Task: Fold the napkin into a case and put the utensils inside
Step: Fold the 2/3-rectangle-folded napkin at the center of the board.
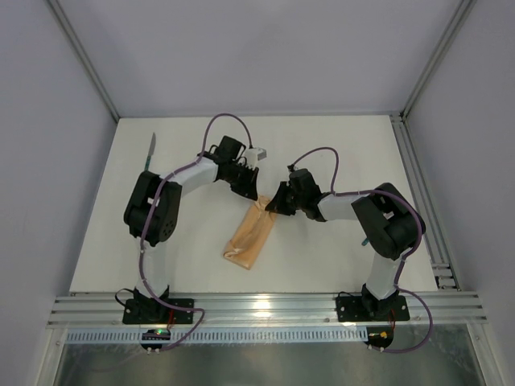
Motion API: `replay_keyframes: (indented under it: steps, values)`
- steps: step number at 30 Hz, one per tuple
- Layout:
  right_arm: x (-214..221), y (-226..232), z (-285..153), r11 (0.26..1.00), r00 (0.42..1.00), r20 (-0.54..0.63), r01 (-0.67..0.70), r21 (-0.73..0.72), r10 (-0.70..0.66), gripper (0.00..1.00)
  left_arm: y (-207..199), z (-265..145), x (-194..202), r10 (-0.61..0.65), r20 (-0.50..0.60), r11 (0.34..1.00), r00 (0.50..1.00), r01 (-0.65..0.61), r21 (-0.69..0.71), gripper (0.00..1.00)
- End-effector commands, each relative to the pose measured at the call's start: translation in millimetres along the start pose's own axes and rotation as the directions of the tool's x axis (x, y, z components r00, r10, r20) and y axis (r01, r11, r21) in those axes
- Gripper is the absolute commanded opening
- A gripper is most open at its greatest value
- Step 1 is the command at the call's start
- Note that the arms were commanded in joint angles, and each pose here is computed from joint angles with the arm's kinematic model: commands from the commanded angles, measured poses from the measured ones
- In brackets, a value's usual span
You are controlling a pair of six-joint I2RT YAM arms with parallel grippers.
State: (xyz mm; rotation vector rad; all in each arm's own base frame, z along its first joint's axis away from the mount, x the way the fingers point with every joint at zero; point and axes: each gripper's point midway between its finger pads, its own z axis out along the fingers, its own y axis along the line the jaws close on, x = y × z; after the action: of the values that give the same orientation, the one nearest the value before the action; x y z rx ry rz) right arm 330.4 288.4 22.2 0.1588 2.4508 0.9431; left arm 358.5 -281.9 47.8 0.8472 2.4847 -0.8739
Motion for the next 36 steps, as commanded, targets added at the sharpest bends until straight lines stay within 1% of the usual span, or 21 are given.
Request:
replay_keyframes:
  steps: [1, 3, 5, 7, 11, 13, 15, 18, 19, 24, 25, 28, 31, 35, 36]
  values:
    - [-10, 4, 3, 1.000, 1.000, 0.025, 0.017, -0.007, -0.017, 0.06, -32, -10, -24, 0.063, 0.068, 0.995, 0.996, -0.068, 0.071, 0.00]
    - [-12, 6, 2, 1.000, 0.999, 0.029, 0.018, -0.012, -0.017, 0.06, -44, -6, -21, 0.076, 0.057, 0.992, 0.996, -0.081, 0.096, 0.00]
    - [-13, 7, 1, 1.000, 0.999, 0.032, 0.017, -0.015, -0.017, 0.06, -51, -2, -18, 0.054, 0.043, 0.991, 0.998, -0.059, 0.123, 0.00]
    - [-14, 9, 0, 1.000, 0.999, 0.036, 0.017, -0.016, -0.016, 0.06, -50, 3, -14, 0.024, 0.028, 0.991, 0.999, -0.027, 0.129, 0.00]
    - [-16, 14, -2, 0.999, 0.999, 0.035, 0.013, -0.035, -0.012, 0.06, -48, 9, -10, 0.011, 0.010, 0.991, 1.000, -0.013, 0.133, 0.00]
    - [-18, 18, -3, 0.999, 0.999, 0.037, 0.018, -0.039, -0.017, 0.09, -47, 10, -11, 0.009, 0.012, 0.992, 1.000, -0.011, 0.126, 0.00]
    - [-20, 16, -8, 0.999, 0.999, 0.034, 0.039, -0.004, -0.039, 0.16, -41, 10, -13, 0.017, 0.019, 0.995, 1.000, -0.019, 0.094, 0.00]
    - [-32, 25, -20, 0.997, 0.995, 0.064, 0.079, 0.002, -0.079, 0.22, -38, 10, -12, 0.016, 0.017, 0.997, 1.000, -0.017, 0.078, 0.00]
    - [-31, 21, -24, 0.995, 0.993, 0.053, 0.100, 0.026, -0.101, 0.23, -38, 10, -12, 0.017, 0.018, 0.997, 1.000, -0.018, 0.078, 0.00]
    - [-39, 30, -40, 0.986, 0.985, 0.051, 0.163, 0.043, -0.165, 0.27, -35, 14, -11, 0.003, 0.015, 0.998, 1.000, -0.004, 0.068, 0.00]
    - [-32, 22, -42, 0.984, 0.986, 0.020, 0.163, 0.073, -0.165, 0.30, -34, 14, -11, 0.000, 0.014, 0.998, 1.000, -0.001, 0.068, 0.00]
    - [-29, 16, -48, 0.979, 0.984, -0.001, 0.178, 0.097, -0.179, 0.32, -34, 14, -11, 0.000, 0.014, 0.998, 1.000, -0.001, 0.068, 0.00]
    - [-33, 6, -54, 0.978, 0.985, 0.021, 0.169, 0.124, -0.173, 0.33, -35, 12, -13, 0.003, 0.019, 0.998, 1.000, -0.005, 0.065, 0.00]
    - [-41, -8, -61, 0.977, 0.986, 0.040, 0.151, 0.153, -0.159, 0.42, -35, 10, -13, 0.010, 0.021, 0.998, 1.000, -0.012, 0.059, 0.00]
    - [-44, -11, -61, 0.976, 0.986, 0.046, 0.149, 0.157, -0.158, 0.42, -36, 9, -13, 0.010, 0.021, 0.998, 1.000, -0.012, 0.060, 0.00]
